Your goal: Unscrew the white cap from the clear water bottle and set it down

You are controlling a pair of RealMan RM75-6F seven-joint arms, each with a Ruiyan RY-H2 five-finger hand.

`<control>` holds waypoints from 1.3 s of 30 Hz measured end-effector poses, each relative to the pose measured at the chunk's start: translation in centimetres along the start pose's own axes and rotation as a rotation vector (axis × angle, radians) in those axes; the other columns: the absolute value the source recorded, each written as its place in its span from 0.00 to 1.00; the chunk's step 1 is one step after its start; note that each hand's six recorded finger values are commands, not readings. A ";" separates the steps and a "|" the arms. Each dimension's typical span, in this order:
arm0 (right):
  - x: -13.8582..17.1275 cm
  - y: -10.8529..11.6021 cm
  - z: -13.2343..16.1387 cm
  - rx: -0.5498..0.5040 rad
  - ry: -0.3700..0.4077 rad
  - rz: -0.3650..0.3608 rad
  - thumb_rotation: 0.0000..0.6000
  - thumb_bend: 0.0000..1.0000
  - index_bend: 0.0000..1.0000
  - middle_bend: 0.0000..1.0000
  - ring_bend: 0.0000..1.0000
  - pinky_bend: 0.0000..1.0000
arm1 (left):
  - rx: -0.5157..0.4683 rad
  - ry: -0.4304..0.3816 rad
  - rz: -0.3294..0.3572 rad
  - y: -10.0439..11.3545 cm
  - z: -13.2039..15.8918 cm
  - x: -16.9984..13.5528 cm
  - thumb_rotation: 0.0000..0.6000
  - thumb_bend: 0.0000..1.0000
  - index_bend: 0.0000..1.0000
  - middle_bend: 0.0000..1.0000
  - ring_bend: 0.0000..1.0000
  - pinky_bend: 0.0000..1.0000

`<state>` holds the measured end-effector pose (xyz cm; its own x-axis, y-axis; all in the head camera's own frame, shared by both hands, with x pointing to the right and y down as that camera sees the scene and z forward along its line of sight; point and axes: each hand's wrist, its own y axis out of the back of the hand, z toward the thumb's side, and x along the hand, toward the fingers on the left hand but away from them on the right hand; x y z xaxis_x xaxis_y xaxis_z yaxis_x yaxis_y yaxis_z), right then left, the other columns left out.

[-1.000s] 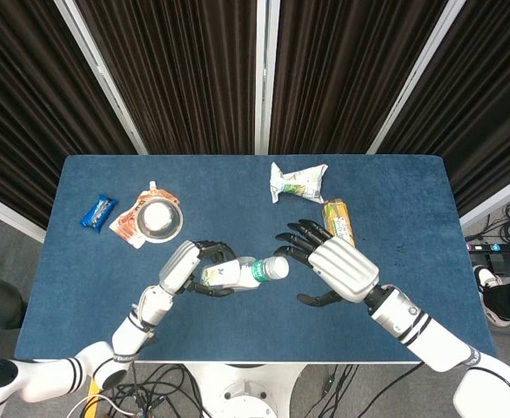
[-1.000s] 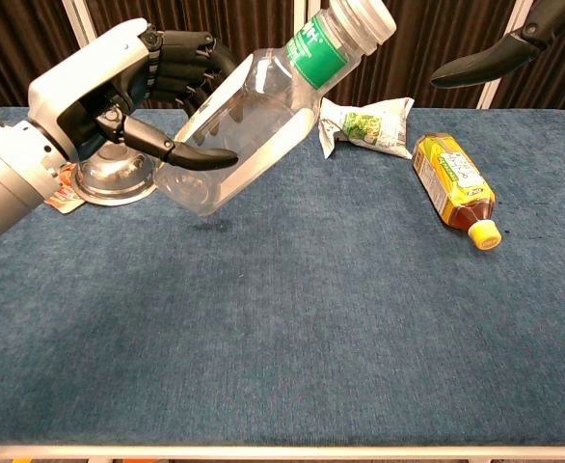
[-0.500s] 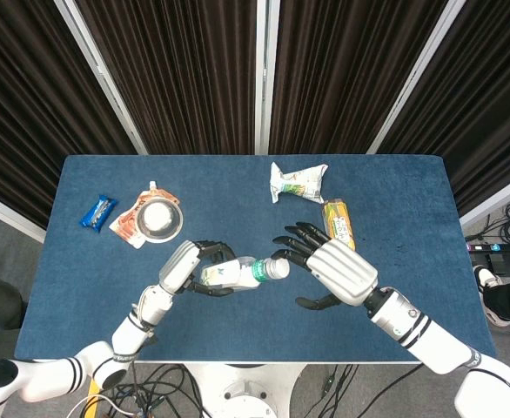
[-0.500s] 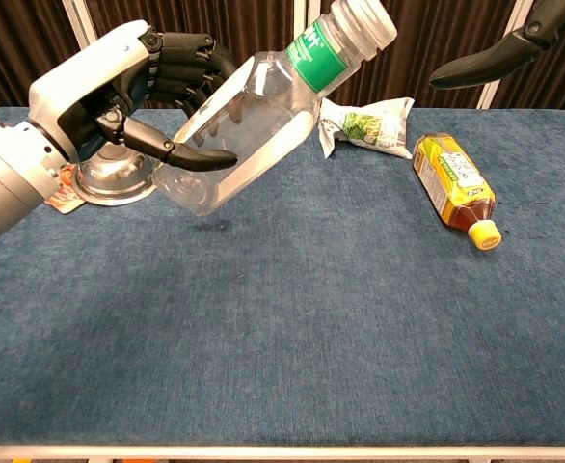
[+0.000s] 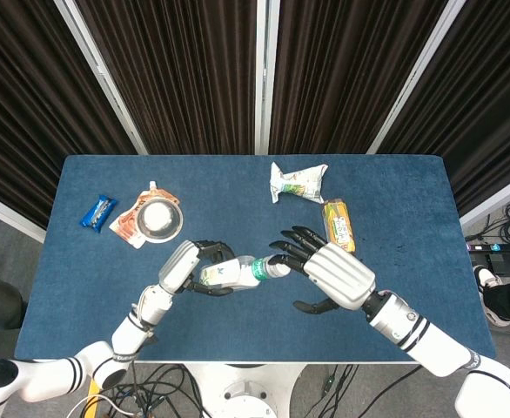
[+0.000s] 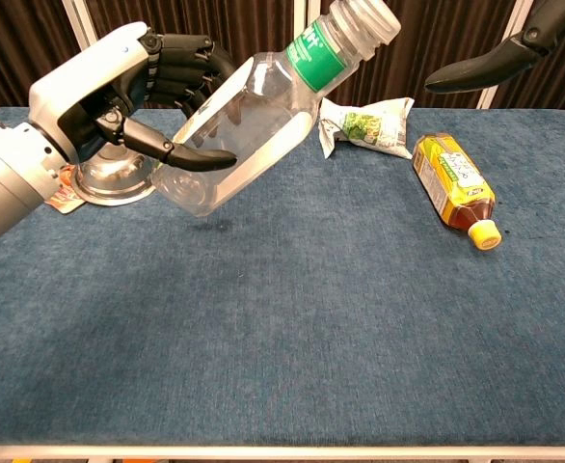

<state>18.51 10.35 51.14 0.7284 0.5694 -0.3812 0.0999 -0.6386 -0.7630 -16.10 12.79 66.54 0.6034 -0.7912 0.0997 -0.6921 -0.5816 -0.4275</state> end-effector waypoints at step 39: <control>-1.6 1.1 -0.2 -0.016 -0.008 -0.137 1.00 0.18 0.39 0.19 0.00 0.00 | -0.013 -0.026 -0.004 -0.1 0.8 -0.2 1.00 0.31 0.69 0.64 0.57 0.56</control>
<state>17.54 8.67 51.04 0.7015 0.6558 -0.2787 0.2087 -0.5631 -0.7996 -15.86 13.11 65.84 0.6159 -0.7840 0.0779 -0.6949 -0.5871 -0.4151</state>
